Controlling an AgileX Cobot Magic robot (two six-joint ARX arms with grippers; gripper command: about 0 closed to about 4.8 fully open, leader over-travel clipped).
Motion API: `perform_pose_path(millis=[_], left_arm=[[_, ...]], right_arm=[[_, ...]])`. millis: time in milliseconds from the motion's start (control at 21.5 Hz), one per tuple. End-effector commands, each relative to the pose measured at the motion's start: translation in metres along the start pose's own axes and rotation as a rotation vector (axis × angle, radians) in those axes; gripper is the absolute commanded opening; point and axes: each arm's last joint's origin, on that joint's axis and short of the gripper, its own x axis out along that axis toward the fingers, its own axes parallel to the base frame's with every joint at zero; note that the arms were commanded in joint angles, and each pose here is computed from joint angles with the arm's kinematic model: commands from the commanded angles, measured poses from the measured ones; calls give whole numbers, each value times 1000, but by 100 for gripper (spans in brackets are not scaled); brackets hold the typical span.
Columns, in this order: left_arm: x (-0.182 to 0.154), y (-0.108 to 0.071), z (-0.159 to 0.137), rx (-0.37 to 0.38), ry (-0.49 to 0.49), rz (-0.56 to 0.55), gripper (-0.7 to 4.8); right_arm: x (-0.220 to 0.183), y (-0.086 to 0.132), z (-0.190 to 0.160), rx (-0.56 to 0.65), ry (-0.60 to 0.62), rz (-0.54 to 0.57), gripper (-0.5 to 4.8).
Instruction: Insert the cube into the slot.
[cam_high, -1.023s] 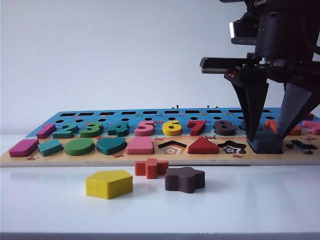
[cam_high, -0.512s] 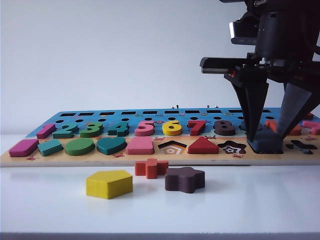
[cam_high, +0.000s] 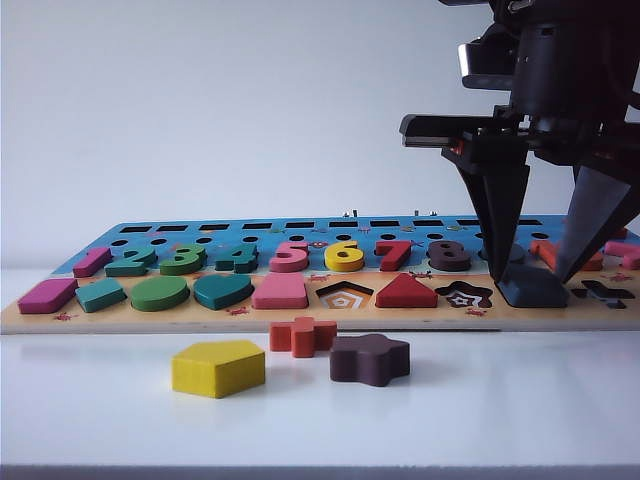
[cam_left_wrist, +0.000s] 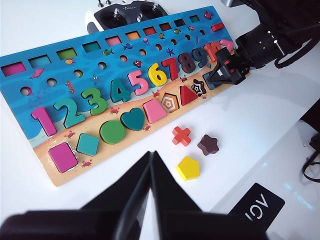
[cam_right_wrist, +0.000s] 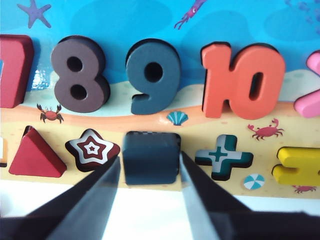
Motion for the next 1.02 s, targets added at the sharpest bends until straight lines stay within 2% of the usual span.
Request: perform_pose_path(millis=[47,465,605,837,1023], left_arm=[[-1,-1,2,7,-13,-2,7],[-1,-1,2,6,-13,-2,7],[-1,-1,2,6,-13,-2,6],[-1,-1,2,7,-13,-2,7],[-1,-1,2,7,-13,-2,7]], right_arm=[[-2,0,1,3,-14,-2,260],[-3,1,2,7,-27,4,263],[-14,-1,2,11,-45,42,268],[-63,-6,1,14,-158,136,273],[-133,-29,-19,-3,-314,292,257]])
